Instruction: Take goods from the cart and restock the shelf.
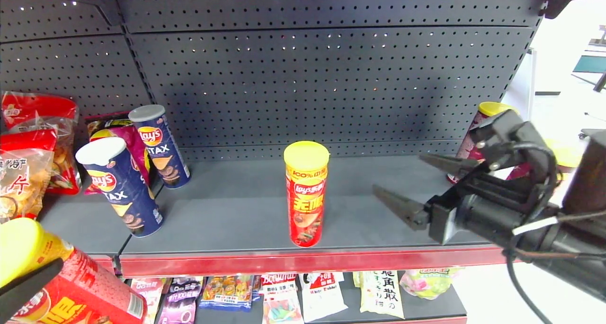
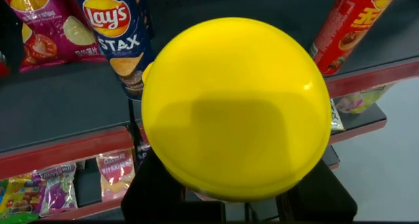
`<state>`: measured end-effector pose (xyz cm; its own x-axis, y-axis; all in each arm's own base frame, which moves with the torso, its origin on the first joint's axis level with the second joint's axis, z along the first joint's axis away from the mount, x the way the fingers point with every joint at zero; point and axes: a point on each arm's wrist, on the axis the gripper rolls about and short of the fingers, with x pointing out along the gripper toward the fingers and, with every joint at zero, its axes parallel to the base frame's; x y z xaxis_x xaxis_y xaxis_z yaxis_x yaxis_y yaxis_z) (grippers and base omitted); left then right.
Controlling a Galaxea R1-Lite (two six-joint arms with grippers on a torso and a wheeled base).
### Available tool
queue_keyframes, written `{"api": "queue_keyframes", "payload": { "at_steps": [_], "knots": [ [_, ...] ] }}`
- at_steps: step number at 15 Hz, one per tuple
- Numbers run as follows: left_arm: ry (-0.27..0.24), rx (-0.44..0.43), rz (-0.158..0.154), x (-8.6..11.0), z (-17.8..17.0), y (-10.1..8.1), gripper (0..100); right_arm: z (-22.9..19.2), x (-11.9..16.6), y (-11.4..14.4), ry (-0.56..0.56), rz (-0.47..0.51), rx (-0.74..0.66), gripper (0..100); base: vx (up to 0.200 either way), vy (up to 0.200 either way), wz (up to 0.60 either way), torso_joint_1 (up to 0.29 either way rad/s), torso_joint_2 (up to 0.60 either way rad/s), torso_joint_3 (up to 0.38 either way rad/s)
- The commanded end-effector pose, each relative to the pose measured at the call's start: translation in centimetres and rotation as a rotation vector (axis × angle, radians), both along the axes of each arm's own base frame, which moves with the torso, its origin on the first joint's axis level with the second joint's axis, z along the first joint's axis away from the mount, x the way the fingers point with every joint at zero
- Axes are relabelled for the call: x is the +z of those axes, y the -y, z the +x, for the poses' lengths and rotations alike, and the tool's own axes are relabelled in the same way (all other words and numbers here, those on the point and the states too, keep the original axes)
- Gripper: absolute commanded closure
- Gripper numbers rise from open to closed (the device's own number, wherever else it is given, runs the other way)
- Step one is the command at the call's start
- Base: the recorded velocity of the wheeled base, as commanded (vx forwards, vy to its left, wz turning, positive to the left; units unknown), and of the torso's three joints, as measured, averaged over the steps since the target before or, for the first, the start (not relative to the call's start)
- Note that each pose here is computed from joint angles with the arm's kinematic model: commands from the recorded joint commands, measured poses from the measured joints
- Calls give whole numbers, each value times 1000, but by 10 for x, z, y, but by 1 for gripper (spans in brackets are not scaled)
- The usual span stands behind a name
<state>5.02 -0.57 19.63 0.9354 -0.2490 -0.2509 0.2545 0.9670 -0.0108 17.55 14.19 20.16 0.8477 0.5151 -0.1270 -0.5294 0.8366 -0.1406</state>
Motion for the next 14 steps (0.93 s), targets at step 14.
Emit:
{"api": "queue_keyframes", "payload": {
  "at_steps": [14],
  "knots": [
    [79,164,29,11,-10,-3,100,-189,-47,146,-51,30,-677,0,0,0,0,0,0,0]
  ]
}}
